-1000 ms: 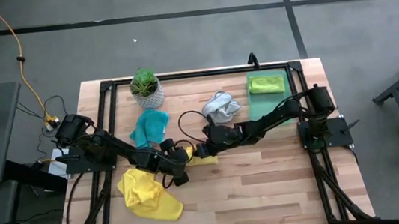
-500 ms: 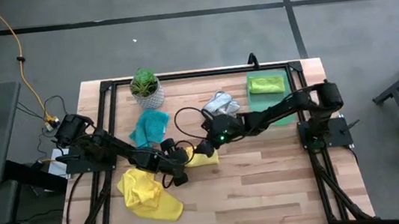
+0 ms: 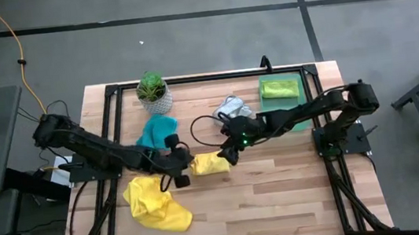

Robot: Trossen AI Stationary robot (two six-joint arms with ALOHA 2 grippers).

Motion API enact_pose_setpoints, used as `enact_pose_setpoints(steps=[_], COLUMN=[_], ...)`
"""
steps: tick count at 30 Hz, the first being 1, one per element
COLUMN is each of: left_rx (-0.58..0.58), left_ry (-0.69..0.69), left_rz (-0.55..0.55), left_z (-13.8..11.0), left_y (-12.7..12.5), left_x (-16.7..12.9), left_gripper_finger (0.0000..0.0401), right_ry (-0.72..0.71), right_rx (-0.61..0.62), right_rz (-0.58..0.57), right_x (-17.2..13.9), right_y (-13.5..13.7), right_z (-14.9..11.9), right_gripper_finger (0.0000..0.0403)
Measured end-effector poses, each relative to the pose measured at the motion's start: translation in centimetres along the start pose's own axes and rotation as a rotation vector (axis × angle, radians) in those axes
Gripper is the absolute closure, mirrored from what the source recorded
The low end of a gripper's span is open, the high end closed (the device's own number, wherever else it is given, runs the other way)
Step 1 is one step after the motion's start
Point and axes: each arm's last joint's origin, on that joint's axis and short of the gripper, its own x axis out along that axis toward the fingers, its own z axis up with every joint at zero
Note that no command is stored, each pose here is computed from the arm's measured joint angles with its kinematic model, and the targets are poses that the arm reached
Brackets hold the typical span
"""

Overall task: Fold microfiber towels
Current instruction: Fold the right yellow microfiber cloth, then put the folded yellow microfiber cloth into the green bin

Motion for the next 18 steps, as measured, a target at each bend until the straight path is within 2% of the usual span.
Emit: enact_pose_setpoints(steps=[4,8,12,18], left_rx=[-0.055,-0.08,-0.087,-0.09], left_ry=[-0.107,-0.118,-0.057,0.085], left_rz=[-0.093,-0.132,-0.115,-0.089], left_z=[1.4,1.4,0.4,-1.8], left_y=[0.2,0.0,-0.5,-1.1], left_x=[0.8,2.6,4.3,6.2], left_gripper_finger=[0.0401,0.0401,0.0401,0.0401], right_ry=[0.048,0.101,0.115,0.1], right_rx=[-0.063,-0.114,-0.134,-0.135], right_rz=[-0.018,-0.099,-0.159,-0.184], right_x=[0.2,0.3,0.2,0.2], right_y=[0.3,0.1,-0.1,-0.2], right_z=[-1.1,-2.1,-2.5,-2.4], right_gripper_finger=[0.0196,0.0196,0.0196,0.0196])
